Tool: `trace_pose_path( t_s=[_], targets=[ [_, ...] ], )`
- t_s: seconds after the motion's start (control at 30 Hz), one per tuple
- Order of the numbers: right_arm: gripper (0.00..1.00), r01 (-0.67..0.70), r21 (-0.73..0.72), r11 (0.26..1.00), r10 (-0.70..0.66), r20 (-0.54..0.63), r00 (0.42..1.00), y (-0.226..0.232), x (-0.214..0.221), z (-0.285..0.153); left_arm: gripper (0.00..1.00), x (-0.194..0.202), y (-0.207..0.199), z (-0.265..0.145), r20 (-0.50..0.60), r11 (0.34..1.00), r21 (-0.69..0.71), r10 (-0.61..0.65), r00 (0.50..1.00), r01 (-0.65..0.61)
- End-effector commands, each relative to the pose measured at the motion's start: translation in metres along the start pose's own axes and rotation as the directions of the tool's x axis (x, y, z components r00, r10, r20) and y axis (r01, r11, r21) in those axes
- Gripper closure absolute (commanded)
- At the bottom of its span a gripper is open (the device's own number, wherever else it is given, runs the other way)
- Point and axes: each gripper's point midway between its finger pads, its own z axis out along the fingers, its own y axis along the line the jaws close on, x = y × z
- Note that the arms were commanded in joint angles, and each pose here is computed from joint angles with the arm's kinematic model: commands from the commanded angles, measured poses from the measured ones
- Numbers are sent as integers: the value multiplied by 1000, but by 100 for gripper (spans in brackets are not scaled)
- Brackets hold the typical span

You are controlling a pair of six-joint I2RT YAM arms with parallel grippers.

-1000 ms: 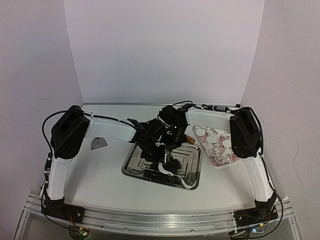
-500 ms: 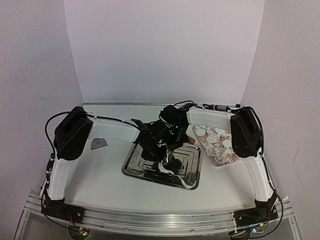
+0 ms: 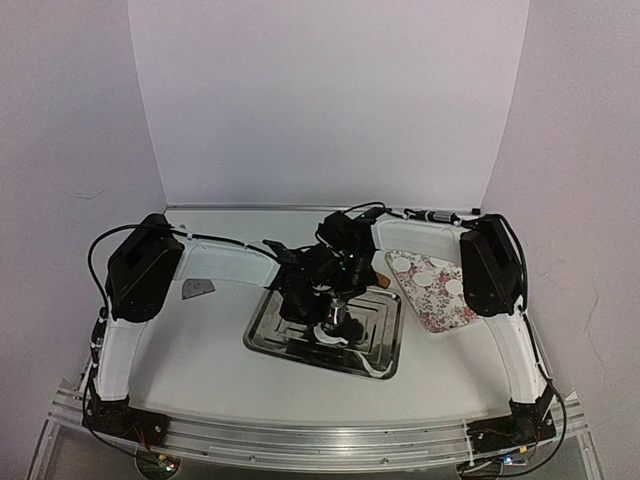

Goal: Roll out the dumpling wrappers from the dough

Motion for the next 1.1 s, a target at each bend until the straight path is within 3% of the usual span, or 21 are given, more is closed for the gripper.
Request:
trace_pose_path(
  t_s=[0.0,0.7,0.8,1.07],
  targets=[
    [100,2,91,996,3,-57,998,-17,19,4,100,28,38,2,-79,991,-133,-33,996,23],
    [100,11,64,998,-8,-49,999,-17,23,-12,100,28,69,-10,-40,979,-174,-117,992,108],
    [100,4,43,999,-2,-33,999,-13,19,-20,91,19,59,-21,-13,986,-127,-114,993,112],
    [100,-34,-40,999,35,10,999,0,9,-49,53,-7,39,-72,94,990,-16,-141,986,143]
  ],
)
